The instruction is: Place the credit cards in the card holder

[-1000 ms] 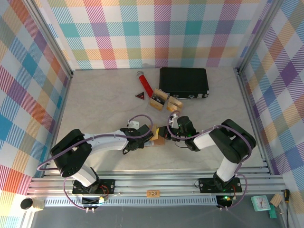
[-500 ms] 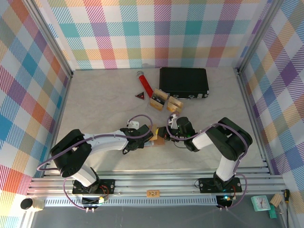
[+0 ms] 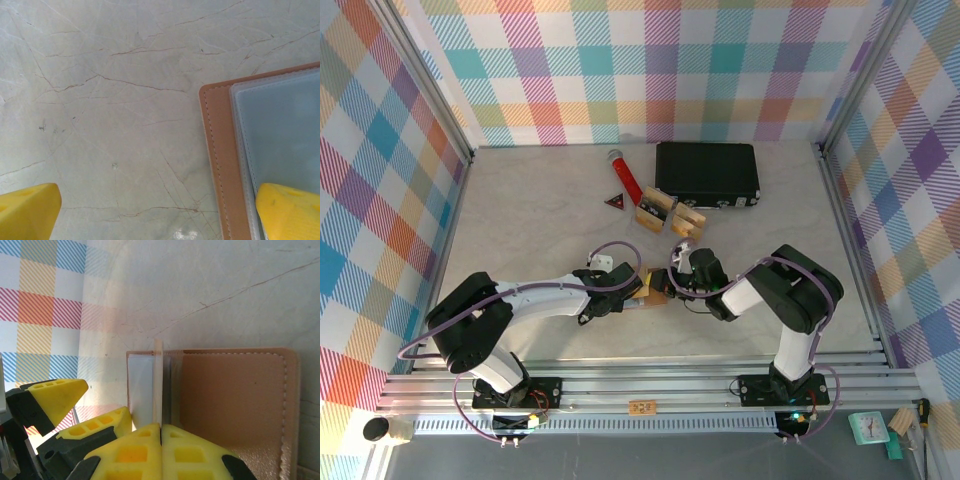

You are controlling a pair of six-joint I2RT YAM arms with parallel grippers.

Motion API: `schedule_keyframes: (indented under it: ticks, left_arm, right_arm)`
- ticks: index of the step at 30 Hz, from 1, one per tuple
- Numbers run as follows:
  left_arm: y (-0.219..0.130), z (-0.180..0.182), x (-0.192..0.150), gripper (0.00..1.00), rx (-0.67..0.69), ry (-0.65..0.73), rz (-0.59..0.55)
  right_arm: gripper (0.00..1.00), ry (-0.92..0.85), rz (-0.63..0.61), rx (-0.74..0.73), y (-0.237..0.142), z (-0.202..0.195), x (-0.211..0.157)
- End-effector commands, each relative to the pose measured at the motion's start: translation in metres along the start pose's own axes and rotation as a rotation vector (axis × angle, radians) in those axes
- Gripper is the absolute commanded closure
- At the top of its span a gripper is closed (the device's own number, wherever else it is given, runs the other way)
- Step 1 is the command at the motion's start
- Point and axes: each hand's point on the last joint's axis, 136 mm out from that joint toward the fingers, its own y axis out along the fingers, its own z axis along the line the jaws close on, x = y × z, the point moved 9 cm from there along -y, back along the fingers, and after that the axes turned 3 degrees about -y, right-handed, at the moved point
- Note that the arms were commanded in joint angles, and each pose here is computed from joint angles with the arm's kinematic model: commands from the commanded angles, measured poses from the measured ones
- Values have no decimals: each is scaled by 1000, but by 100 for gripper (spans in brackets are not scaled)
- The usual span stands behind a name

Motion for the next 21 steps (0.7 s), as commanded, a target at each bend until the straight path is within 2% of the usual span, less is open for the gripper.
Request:
schedule_keyframes:
  ticks: [1,21]
  left_arm:
    - [1,8,-11,0,36,36,19]
    - [0,8,-10,0,37,38,15]
  right_arm:
    - [100,-3,18,18,1,-1,-6]
    - [100,13,55,-18,-3,-14,-19]
